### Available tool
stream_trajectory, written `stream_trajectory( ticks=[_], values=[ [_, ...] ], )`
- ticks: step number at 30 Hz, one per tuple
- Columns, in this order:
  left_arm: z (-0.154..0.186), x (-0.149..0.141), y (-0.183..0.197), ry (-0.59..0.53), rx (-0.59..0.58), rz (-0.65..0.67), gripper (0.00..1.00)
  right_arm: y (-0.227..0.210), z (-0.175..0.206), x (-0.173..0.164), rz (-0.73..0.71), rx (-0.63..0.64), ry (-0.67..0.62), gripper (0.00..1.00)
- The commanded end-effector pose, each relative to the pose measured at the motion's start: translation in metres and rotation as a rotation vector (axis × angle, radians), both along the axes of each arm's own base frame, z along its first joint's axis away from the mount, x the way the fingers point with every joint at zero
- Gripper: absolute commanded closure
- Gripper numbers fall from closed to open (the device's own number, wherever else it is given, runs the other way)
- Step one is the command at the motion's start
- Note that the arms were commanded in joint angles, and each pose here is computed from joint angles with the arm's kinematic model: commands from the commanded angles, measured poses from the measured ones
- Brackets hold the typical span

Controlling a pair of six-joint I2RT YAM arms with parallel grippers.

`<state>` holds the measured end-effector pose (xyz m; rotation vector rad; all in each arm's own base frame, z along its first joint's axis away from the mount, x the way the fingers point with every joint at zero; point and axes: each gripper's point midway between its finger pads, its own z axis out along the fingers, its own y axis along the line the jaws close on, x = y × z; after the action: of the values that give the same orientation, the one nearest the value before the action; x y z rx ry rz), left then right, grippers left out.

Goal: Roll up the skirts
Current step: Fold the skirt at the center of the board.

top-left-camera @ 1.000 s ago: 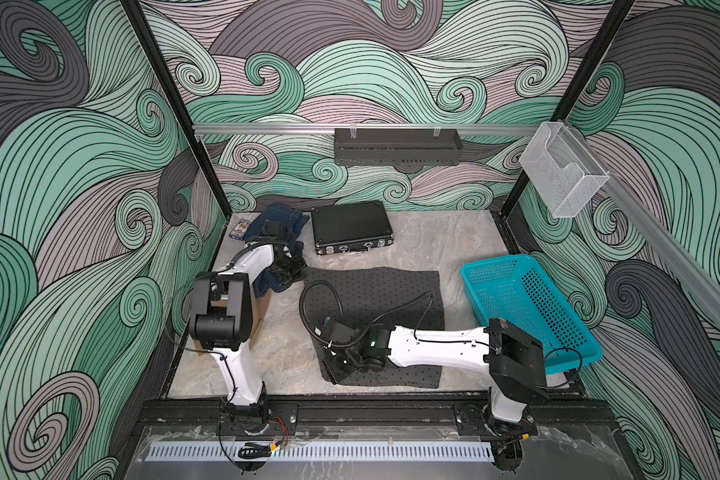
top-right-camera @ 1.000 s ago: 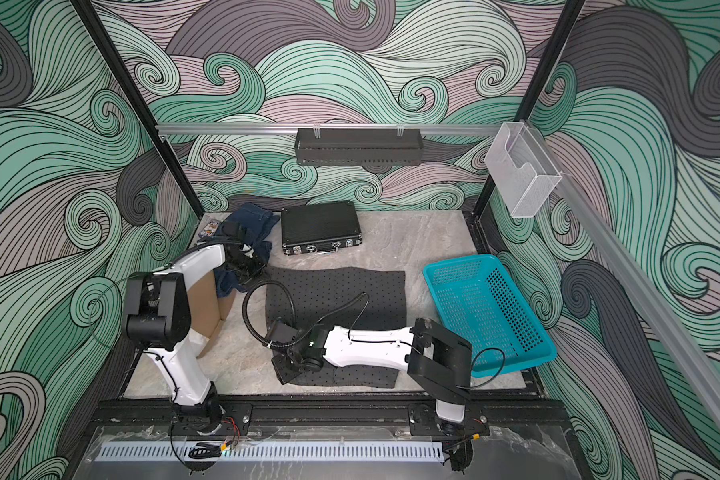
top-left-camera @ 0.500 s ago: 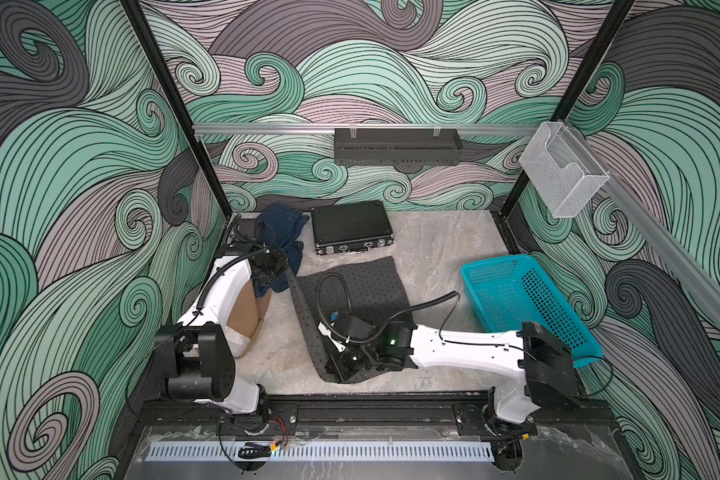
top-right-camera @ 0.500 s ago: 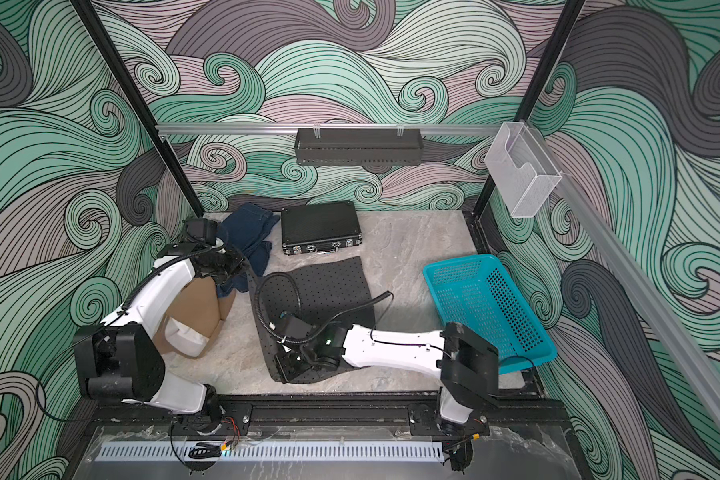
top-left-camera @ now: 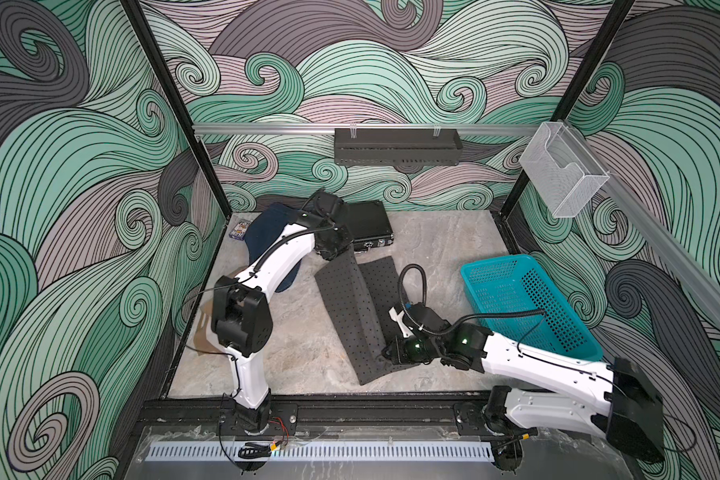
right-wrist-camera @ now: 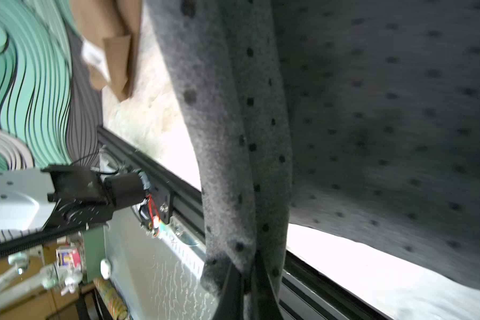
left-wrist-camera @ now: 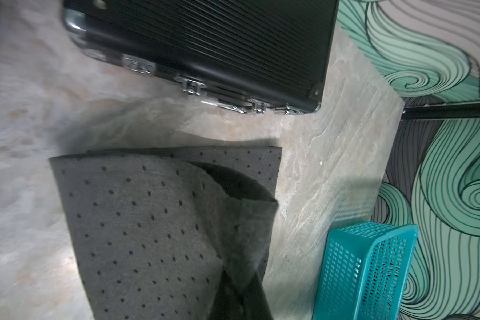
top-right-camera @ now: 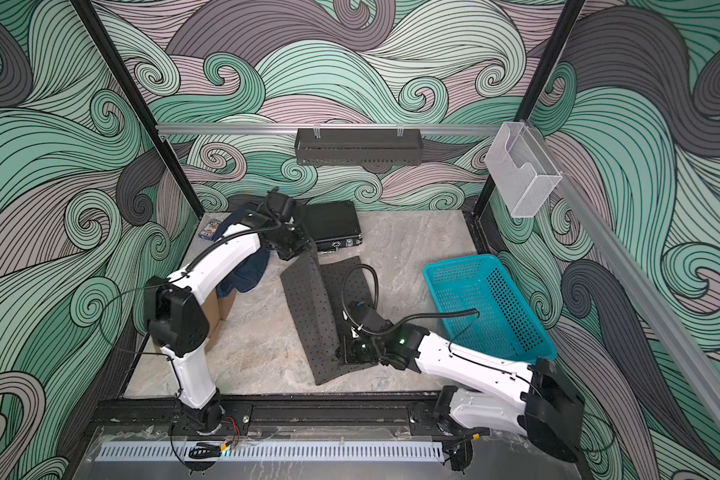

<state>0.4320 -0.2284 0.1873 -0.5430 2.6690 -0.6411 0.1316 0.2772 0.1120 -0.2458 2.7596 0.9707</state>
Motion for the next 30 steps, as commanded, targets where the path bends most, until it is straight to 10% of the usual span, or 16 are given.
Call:
stream_trajectory(
  ticks=[1, 17, 25, 30],
  values=[
    [-0.002, 0.016, -0.018, -0.007, 0.048, -0.005, 1.00, -0.036, -0.024, -0.010, -0.071, -0.081, 0.117, 1.00],
    [-0.087, 0.069, -0.122, 0.015, 0.012, -0.152, 0.96, -0.109, -0.062, 0.006, -0.266, -0.190, 0.253, 0.91],
    [-0.077, 0.087, -0.127, -0.053, -0.017, -0.160, 0.20, -0.133, -0.067, 0.024, -0.357, -0.224, 0.281, 0.69],
    [-0.013, 0.086, -0.091, -0.137, 0.030, -0.187, 0.17, -0.151, -0.053, 0.041, -0.474, -0.238, 0.216, 0.55]
  ],
)
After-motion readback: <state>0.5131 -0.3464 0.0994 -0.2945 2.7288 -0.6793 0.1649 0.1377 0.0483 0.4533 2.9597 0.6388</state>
